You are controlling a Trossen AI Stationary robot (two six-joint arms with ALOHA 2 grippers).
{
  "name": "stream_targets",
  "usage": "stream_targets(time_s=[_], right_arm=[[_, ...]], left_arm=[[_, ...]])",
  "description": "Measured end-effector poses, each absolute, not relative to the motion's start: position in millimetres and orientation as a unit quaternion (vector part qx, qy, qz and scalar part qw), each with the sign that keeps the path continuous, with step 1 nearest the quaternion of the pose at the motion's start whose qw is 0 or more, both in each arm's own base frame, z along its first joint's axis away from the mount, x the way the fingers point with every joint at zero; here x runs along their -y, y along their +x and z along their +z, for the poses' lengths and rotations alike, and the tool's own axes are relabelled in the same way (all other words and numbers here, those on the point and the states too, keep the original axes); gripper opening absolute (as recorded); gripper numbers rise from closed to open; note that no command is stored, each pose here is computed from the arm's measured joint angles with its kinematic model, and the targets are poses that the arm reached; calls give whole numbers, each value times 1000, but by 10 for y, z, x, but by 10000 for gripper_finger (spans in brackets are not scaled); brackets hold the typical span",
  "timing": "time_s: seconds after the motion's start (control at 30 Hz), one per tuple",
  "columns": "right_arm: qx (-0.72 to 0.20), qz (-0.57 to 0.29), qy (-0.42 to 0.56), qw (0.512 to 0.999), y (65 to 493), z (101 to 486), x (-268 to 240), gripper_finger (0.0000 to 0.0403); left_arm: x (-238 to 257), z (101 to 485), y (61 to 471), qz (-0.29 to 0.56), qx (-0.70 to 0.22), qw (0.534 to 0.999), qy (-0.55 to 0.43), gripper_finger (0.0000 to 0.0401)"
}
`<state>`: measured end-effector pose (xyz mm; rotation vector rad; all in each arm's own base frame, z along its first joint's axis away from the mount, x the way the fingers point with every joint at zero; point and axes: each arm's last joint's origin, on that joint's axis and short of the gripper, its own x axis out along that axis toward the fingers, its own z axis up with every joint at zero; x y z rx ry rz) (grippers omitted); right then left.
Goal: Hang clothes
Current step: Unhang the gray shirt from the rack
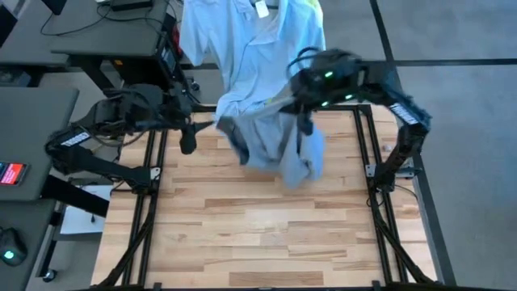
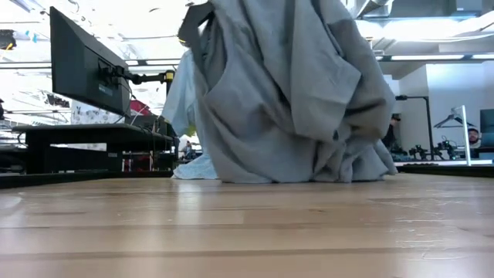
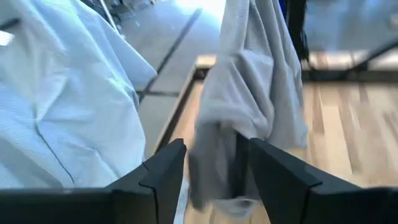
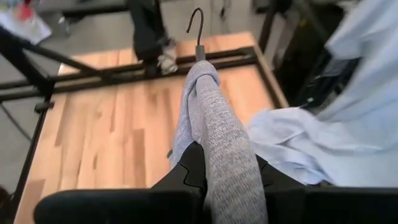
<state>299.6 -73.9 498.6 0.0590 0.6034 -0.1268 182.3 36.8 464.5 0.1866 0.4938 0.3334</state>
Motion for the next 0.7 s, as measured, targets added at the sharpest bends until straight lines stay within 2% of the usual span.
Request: stream_targets(time_s=[0.23, 0.7], right_arm=[[-313, -50, 28, 948, 3176, 4868, 704, 22], [-291, -44, 26, 955, 3209, 4904, 666, 19]], left_arm=[[-408, 4358, 1931, 136, -368, 915, 90, 171], [-522, 3979, 2474, 110, -440, 883, 124, 171]])
